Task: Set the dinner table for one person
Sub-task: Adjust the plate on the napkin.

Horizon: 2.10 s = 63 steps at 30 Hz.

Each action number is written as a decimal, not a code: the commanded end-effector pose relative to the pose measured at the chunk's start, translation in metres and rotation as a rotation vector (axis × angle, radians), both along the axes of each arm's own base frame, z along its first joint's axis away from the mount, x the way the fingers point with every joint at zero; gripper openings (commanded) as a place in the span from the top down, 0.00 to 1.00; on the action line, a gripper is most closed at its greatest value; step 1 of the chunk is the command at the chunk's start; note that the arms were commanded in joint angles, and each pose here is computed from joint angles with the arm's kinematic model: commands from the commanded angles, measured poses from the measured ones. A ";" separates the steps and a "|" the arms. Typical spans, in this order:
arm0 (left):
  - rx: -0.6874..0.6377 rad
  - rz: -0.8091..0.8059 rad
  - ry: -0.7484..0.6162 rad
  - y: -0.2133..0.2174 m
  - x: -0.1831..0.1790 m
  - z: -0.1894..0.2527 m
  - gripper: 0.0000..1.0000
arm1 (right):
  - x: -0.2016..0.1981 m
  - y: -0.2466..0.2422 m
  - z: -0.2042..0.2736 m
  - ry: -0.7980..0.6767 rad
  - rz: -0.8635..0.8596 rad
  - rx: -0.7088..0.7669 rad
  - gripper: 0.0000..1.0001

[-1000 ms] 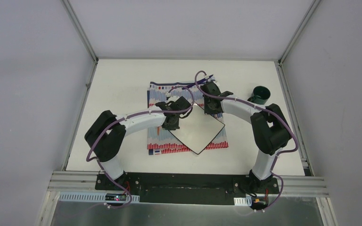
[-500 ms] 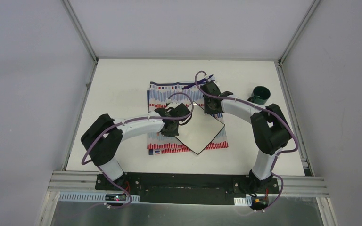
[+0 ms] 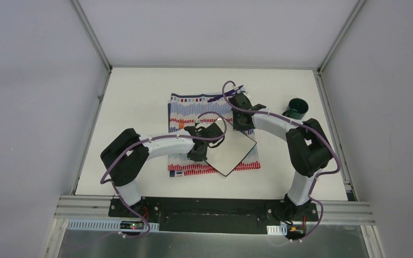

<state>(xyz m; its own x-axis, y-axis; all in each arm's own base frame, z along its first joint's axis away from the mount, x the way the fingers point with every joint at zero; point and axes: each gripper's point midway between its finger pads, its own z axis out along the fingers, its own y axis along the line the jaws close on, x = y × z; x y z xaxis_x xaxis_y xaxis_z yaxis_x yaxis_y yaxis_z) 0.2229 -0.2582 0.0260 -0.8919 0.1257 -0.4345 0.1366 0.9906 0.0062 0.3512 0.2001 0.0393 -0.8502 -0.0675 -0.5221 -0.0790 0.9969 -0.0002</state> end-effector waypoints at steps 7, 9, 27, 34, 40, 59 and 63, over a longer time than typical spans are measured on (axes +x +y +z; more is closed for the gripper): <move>0.039 -0.033 -0.100 -0.010 0.027 0.016 1.00 | -0.030 -0.007 -0.023 0.113 0.016 -0.018 1.00; 0.047 -0.034 -0.117 -0.009 0.030 0.022 1.00 | -0.030 -0.006 -0.023 0.113 0.015 -0.018 1.00; 0.101 0.022 -0.203 0.017 0.063 0.049 1.00 | -0.037 0.003 -0.026 0.126 0.039 0.012 1.00; 0.110 0.023 -0.196 0.019 0.070 0.036 1.00 | -0.038 0.001 -0.026 0.124 0.038 0.013 1.00; 0.099 0.040 -0.197 0.026 0.080 0.036 1.00 | -0.038 0.002 -0.025 0.123 0.040 0.016 1.00; 0.083 0.039 -0.182 0.036 0.130 0.010 1.00 | -0.043 0.000 -0.024 0.128 0.034 0.024 1.00; 0.057 0.029 -0.191 0.033 0.144 0.011 1.00 | -0.045 0.000 -0.025 0.132 0.032 0.026 1.00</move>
